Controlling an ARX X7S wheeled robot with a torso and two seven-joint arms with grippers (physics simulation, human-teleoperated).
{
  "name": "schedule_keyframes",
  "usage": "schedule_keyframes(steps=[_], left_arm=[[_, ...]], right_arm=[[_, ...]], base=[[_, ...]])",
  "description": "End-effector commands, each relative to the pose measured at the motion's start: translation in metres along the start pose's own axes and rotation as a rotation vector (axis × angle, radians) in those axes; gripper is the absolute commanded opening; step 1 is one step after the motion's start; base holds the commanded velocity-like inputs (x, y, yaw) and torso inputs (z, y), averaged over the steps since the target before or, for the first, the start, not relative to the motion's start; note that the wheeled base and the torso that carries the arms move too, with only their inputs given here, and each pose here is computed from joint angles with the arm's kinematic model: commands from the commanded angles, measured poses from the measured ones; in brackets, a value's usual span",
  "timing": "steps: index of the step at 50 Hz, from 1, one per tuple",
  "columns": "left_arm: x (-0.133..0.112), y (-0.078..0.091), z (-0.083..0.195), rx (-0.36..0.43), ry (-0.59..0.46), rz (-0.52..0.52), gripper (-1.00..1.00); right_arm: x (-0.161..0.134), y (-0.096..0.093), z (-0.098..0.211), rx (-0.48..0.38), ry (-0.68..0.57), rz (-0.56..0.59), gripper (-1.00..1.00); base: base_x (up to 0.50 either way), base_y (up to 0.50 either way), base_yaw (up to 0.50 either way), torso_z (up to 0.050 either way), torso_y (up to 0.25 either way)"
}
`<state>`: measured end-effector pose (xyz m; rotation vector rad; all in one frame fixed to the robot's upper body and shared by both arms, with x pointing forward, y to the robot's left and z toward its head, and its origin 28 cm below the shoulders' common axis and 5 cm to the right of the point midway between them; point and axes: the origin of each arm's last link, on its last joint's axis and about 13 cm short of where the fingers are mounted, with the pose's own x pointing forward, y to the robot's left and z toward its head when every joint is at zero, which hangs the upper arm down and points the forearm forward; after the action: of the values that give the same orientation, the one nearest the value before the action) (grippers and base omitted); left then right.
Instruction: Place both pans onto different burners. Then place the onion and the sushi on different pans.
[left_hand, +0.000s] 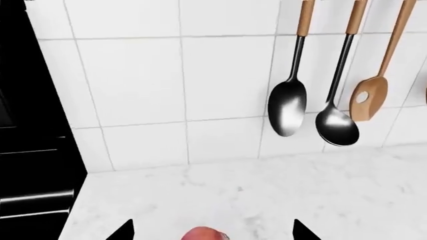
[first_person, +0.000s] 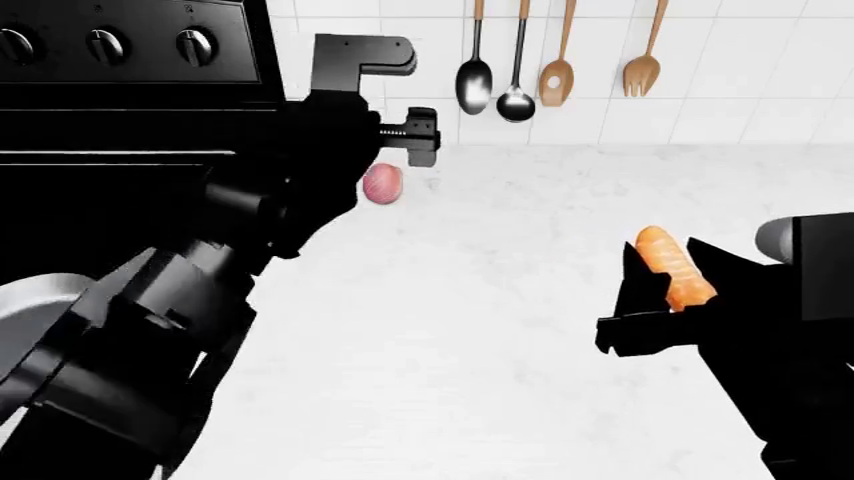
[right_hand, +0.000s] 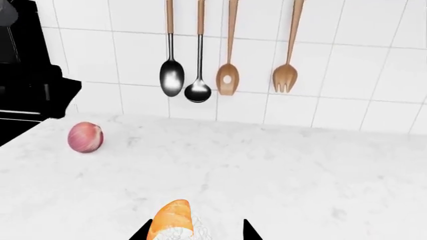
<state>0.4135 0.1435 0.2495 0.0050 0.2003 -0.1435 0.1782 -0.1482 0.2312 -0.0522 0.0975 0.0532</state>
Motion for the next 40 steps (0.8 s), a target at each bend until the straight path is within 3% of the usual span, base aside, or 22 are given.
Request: schedule_keyframes(steps=[1,22,40], left_arm=[[0.012,-0.002,-0.010,0.053,0.034,0.092,1.00],[0.014,0.001,-0.037,0.039,0.130,0.121,1.00],[0.014,0.001,-0.047,0.038,0.154,0.122,1.00]], right_arm=[[-0.001,-0.004,-0.004,0.005,-0.004,-0.003,-1.00],[0.002,-0.003,-0.008,0.021,0.005,0.002,-1.00],[0.003,-0.005,-0.012,0.033,0.012,-0.001,-1.00]], base=[[0.00,0.00,0.00,0.000,0.000],[0.00,0.00,0.00,0.000,0.000],[0.00,0.00,0.00,0.000,0.000]])
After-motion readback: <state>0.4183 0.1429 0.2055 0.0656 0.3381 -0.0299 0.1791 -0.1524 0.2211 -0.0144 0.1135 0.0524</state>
